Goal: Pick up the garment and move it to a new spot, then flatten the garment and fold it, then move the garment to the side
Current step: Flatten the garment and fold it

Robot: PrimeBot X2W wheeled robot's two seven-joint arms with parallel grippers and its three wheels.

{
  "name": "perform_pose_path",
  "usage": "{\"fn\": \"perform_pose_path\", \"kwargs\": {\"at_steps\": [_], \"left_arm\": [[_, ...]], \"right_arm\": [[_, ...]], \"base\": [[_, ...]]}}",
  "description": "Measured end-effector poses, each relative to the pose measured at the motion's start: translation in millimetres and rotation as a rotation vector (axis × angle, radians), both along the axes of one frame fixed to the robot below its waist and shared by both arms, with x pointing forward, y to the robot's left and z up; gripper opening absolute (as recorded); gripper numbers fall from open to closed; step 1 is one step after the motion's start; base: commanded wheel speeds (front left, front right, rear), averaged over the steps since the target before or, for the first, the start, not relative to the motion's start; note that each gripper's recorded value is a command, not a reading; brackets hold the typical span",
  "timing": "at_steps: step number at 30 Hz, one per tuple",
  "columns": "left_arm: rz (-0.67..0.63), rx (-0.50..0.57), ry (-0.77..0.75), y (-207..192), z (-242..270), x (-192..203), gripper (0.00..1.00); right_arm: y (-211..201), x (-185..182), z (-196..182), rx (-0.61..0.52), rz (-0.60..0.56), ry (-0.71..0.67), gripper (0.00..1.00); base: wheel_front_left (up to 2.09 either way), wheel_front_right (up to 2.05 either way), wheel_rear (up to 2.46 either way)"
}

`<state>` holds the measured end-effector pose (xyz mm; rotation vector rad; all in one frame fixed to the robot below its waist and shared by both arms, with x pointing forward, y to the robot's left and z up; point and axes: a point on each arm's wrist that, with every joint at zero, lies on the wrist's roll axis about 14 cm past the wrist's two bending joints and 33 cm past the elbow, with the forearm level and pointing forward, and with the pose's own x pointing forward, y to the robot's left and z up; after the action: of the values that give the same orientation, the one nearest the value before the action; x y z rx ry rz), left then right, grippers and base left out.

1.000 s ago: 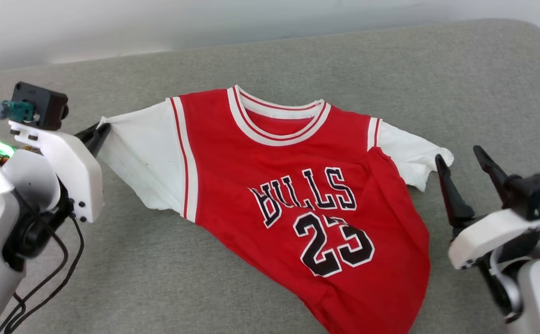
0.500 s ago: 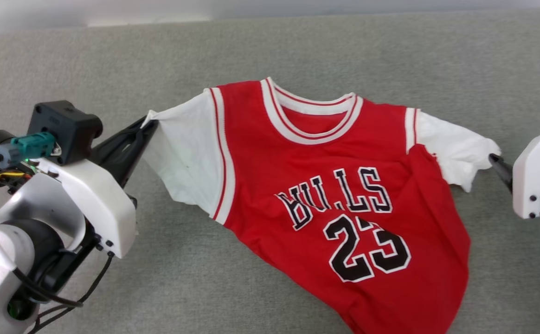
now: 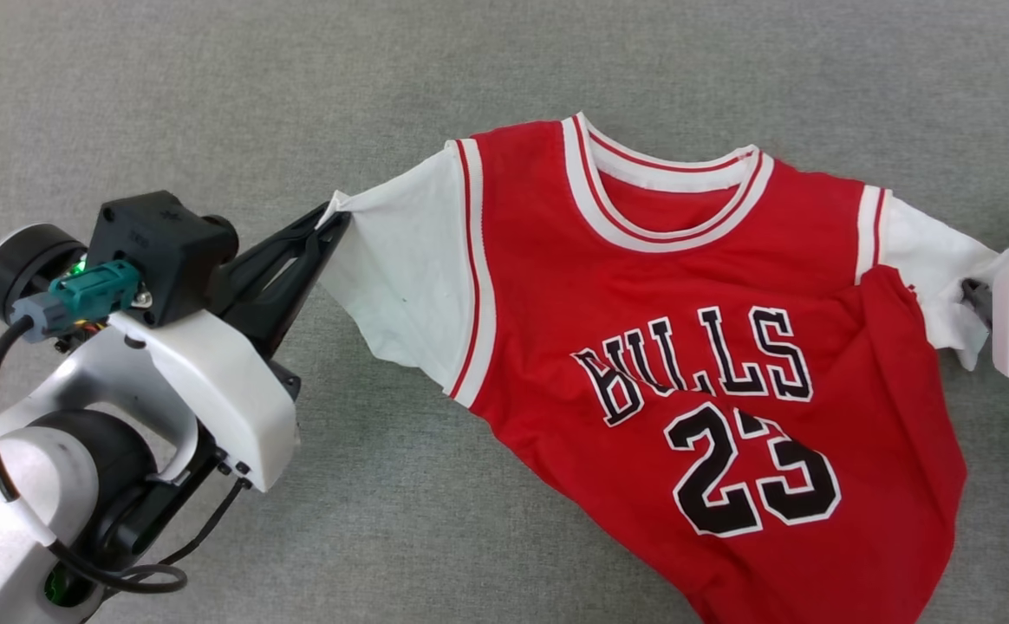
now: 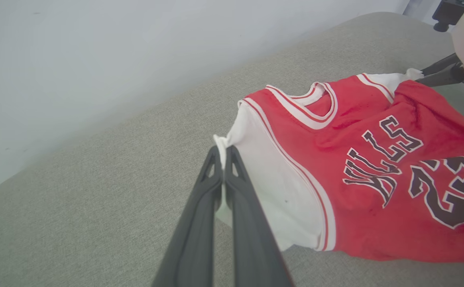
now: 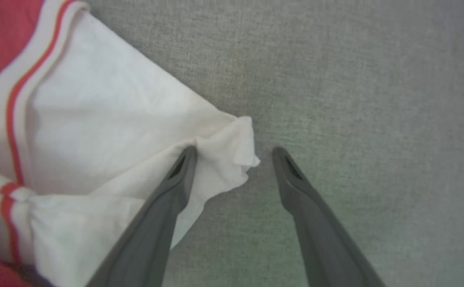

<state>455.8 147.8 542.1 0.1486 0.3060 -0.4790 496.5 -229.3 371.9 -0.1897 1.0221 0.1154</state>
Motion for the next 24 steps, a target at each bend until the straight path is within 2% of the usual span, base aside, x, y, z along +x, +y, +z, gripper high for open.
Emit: {"fn": "perform_pose_path", "kwargs": {"at_steps": [4,5,6,7,12,17,24], "left_arm": [[0.001,0.0,0.013,1.6,-5.7,0.3,0.0],[0.001,0.0,0.012,1.8,-5.8,0.6,0.0],[0.003,0.001,0.014,2.5,-6.7,0.8,0.0],[0.004,0.002,0.016,3.0,-7.4,0.8,0.0],[0.01,0.005,0.008,5.3,-5.8,1.3,0.0],[0.032,0.004,-0.044,11.2,8.5,2.3,0.0],[0.082,-0.016,-0.161,23.8,45.0,-3.2,0.0]], "right_arm": [[5.0,-2.8,-17.7,-0.02,0.036,0.044,1.0],[5.6,-3.4,-20.2,-0.02,0.041,0.05,0.84],[5.7,-3.8,-21.9,-0.02,0.043,0.053,0.33],[6.4,-3.2,-22.4,-0.022,0.051,0.047,0.0],[10.1,6.0,-13.5,-0.005,0.065,-0.046,0.0],[2.7,13.6,13.3,-0.005,0.055,-0.155,0.0],[-9.9,30.1,97.0,0.015,0.041,-0.419,0.0]], "base": [[0.0,0.0,0.0],[0.0,0.0,0.0],[0.0,0.0,0.0],[0.0,0.0,0.0],[0.0,0.0,0.0],[0.0,0.0,0.0],[0.0,0.0,0.0]]}}
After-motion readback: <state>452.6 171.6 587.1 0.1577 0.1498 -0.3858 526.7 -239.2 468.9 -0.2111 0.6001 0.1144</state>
